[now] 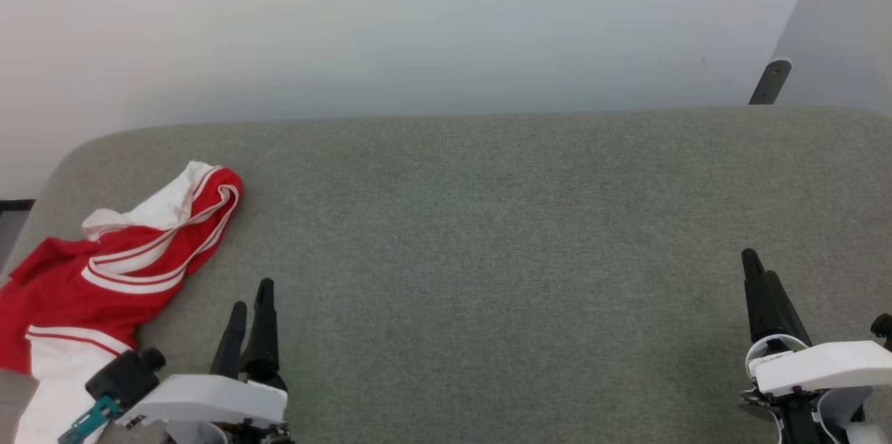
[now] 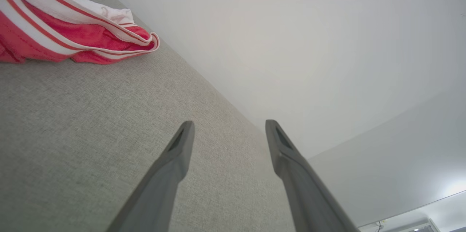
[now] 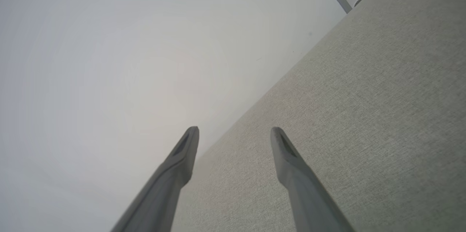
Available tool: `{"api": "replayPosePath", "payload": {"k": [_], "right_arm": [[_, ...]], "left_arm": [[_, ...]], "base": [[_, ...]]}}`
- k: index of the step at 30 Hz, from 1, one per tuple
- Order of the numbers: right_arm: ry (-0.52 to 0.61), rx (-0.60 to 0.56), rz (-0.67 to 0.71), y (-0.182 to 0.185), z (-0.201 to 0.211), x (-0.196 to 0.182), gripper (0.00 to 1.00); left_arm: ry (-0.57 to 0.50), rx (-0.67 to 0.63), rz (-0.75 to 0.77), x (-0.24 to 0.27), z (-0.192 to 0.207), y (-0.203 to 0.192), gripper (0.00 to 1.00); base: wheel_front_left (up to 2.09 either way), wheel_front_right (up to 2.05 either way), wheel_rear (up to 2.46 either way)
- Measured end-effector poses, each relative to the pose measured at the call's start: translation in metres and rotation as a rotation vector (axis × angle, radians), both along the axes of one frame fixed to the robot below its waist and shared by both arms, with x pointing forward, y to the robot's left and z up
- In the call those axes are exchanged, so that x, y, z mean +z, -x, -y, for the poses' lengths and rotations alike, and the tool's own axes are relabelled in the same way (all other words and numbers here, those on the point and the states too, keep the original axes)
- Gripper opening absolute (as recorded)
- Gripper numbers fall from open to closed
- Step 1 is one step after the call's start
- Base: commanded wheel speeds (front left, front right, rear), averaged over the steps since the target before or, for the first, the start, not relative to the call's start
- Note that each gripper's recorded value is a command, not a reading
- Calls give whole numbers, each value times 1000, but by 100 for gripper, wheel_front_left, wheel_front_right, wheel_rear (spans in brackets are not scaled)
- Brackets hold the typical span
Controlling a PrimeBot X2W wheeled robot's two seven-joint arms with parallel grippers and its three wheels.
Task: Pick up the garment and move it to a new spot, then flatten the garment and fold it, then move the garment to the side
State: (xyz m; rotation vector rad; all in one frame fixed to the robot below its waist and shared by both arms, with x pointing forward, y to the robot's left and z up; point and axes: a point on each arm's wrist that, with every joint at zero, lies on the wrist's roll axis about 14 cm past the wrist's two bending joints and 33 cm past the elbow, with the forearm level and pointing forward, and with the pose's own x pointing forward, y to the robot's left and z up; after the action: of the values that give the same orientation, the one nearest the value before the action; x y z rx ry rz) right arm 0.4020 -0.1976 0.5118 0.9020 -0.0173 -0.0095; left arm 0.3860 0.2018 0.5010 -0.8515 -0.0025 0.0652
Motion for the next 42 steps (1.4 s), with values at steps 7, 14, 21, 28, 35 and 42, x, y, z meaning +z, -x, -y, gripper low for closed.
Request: {"api": "replayPosePath", "payload": {"k": [7, 14, 21, 28, 35, 42], "right_arm": [[128, -2, 9, -2, 0, 2, 100], [269, 6, 34, -4, -3, 8, 100], [396, 8, 58, -4, -5, 14, 100], [440, 3, 69, -5, -7, 15, 100], [539, 22, 91, -9, -12, 19, 100], [623, 31, 108, -11, -15, 20, 100]], "left_arm": [[-148, -7, -16, -2, 3, 1, 100], [-252, -2, -16, 1, 5, 0, 100], [-372, -6, -11, 4, 8, -1, 100], [-474, -14, -9, 5, 11, -1, 100], [-560, -18, 3, 7, 17, -2, 100], [-613, -21, 16, 8, 21, -3, 100]], "base": [[0, 0, 0], [0, 0, 0], [0, 0, 0], [0, 0, 0], [0, 0, 0], [0, 0, 0]]}}
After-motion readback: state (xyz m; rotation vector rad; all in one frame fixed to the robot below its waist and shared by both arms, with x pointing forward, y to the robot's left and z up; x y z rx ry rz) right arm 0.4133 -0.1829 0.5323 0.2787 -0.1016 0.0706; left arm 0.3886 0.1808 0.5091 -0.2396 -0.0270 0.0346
